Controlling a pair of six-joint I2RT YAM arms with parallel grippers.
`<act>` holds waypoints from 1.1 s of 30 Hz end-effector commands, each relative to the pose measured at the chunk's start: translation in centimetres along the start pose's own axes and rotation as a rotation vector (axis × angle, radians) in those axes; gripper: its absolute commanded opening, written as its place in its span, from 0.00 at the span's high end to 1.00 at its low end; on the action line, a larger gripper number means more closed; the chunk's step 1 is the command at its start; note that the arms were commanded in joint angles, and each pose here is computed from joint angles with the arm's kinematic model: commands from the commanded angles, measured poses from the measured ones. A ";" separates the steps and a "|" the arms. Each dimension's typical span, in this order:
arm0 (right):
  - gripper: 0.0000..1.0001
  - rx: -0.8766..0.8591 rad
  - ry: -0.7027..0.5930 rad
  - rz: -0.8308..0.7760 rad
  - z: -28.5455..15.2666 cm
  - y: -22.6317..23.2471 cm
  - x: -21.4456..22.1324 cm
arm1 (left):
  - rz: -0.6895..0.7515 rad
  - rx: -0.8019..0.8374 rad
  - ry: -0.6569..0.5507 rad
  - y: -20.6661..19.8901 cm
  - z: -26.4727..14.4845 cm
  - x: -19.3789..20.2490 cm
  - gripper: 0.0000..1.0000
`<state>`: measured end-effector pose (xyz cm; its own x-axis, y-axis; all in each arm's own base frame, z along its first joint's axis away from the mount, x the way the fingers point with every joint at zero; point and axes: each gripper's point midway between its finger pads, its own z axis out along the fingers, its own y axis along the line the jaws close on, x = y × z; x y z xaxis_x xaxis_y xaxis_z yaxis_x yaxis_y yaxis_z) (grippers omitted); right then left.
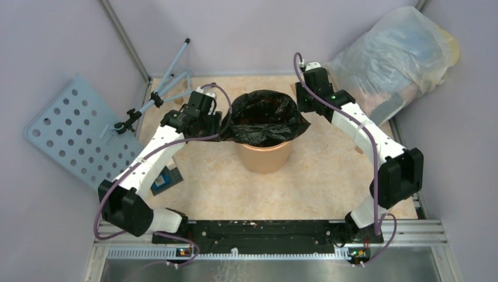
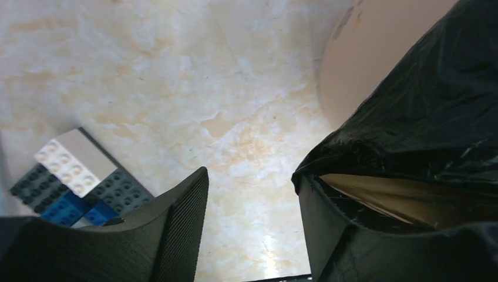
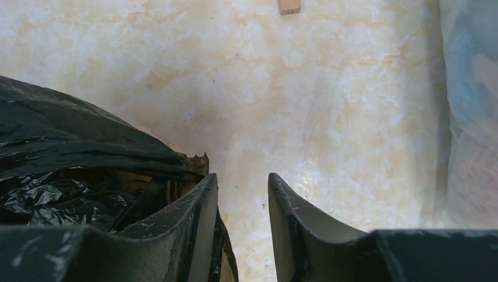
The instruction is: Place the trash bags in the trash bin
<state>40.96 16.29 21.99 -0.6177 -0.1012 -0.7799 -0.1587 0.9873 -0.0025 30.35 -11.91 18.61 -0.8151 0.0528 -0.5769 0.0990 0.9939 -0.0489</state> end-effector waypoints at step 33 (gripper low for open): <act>0.13 -0.147 -0.217 0.368 -14.8 -0.7 -2.4 | -0.096 0.259 -0.482 -2.0 -10.8 -7.3 0.01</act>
<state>33.06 14.30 32.54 -0.4823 0.2255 -0.8465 -0.0847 0.9498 0.3013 30.31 -13.80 27.67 -0.5674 -0.1258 -0.8138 0.1979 0.9385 -0.2831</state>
